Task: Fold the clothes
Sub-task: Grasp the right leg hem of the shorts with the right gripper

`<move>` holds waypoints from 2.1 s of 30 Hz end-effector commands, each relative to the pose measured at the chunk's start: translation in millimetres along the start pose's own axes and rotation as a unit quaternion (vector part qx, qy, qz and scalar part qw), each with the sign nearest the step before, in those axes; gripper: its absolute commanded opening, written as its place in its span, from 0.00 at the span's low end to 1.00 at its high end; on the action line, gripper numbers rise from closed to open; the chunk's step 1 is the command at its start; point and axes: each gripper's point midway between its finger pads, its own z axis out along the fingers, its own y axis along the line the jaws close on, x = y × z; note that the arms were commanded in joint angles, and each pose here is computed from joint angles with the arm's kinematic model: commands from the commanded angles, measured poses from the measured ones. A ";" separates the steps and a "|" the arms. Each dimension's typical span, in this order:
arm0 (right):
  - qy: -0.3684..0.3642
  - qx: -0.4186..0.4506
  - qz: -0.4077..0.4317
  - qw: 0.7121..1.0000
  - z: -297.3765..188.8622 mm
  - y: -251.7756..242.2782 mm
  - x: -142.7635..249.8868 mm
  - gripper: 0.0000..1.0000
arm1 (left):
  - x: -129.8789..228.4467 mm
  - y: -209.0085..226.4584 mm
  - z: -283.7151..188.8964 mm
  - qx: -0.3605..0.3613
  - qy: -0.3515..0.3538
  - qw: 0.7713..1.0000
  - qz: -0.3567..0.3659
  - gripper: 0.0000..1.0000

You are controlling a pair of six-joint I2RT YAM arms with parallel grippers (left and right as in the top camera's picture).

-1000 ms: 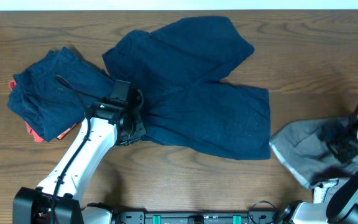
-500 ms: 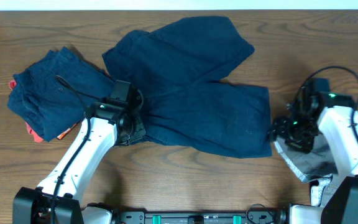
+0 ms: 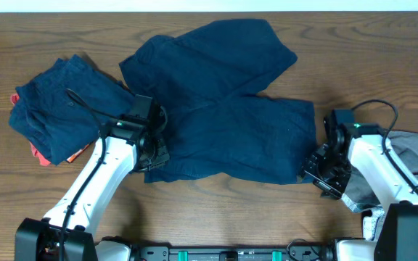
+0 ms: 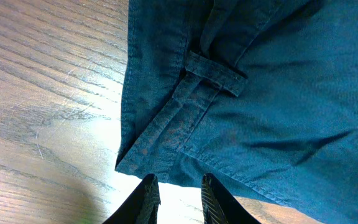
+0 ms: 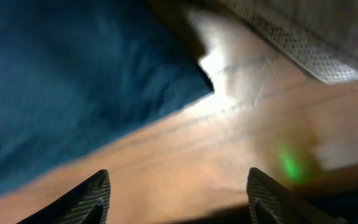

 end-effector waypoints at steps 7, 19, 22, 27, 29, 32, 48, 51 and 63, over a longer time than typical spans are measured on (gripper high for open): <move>-0.039 -0.037 0.108 0.993 37.3 2.3 -12.0 0.67 | 16.0 -0.2 3.2 0.010 0.037 0.999 -0.011 0.29; -0.078 -0.092 0.126 0.985 42.3 21.0 -32.4 0.55 | 38.9 4.5 43.5 0.025 0.057 0.977 -0.202 0.31; -0.079 -0.091 0.126 0.985 42.3 20.6 -32.6 0.46 | 38.1 6.4 51.5 0.027 0.047 0.974 -0.221 0.31; -0.079 -0.091 0.126 0.985 42.4 20.3 -32.6 0.38 | 35.9 31.2 60.5 -0.025 0.008 0.969 -0.246 0.31; -0.079 -0.091 0.126 0.985 42.3 20.3 -32.7 0.36 | 39.3 34.0 63.0 -0.029 0.010 0.969 -0.246 0.32; -0.079 -0.091 0.126 0.985 42.3 20.4 -32.7 0.33 | 46.6 33.9 65.5 -0.026 0.024 0.968 -0.248 0.38; -0.076 -0.087 0.124 0.986 42.9 18.5 -31.0 0.01 | 27.1 36.0 66.1 -0.027 -0.023 0.971 -0.237 0.06; -0.077 -0.086 0.116 0.986 42.6 18.1 -31.4 0.01 | 27.9 34.9 64.4 -0.025 -0.021 0.977 -0.211 0.06; -0.168 -0.081 0.033 0.982 -48.4 -0.9 -65.4 0.01 | 20.5 13.7 -45.0 0.060 -0.096 0.991 -0.077 0.06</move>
